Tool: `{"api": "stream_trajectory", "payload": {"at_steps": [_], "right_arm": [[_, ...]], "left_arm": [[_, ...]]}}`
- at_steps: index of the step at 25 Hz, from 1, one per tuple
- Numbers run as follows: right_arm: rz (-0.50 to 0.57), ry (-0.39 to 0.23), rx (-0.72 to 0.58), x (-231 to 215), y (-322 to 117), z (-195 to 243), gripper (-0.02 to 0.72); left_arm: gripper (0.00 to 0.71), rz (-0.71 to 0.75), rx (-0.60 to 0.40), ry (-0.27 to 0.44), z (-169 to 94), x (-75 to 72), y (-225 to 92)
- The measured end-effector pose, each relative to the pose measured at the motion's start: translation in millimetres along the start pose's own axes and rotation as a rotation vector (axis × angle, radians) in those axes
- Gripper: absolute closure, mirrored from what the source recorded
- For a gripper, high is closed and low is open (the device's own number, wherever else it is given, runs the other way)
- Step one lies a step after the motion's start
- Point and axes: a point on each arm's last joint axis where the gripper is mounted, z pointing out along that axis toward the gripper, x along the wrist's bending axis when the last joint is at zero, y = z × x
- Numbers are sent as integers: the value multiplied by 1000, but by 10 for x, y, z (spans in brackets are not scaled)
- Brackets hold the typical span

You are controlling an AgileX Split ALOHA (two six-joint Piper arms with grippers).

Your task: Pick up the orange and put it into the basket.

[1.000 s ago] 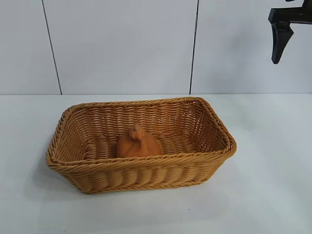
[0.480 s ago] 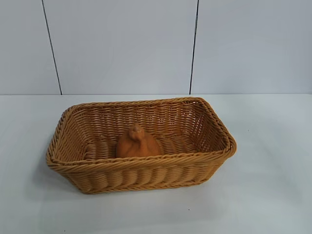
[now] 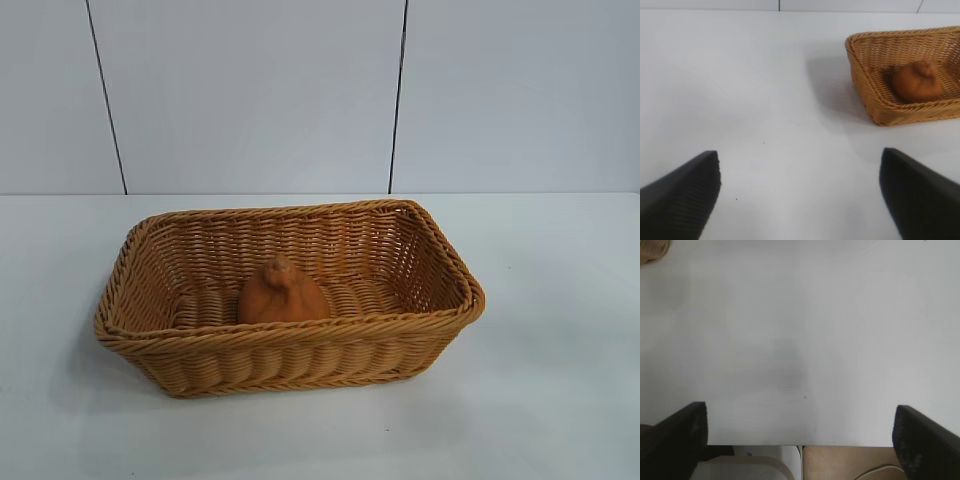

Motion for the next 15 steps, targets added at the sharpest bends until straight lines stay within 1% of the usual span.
{"api": "stream_trajectory", "payload": {"at_steps": [4, 15], "right_arm": [[-2, -1, -161, 3, -142, -183, 10], [-10, -4, -489, 10, -508, -532, 10]], "left_arm": [[95, 0, 0, 0, 0, 0, 0], [95, 0, 0, 0, 0, 0, 0]]}}
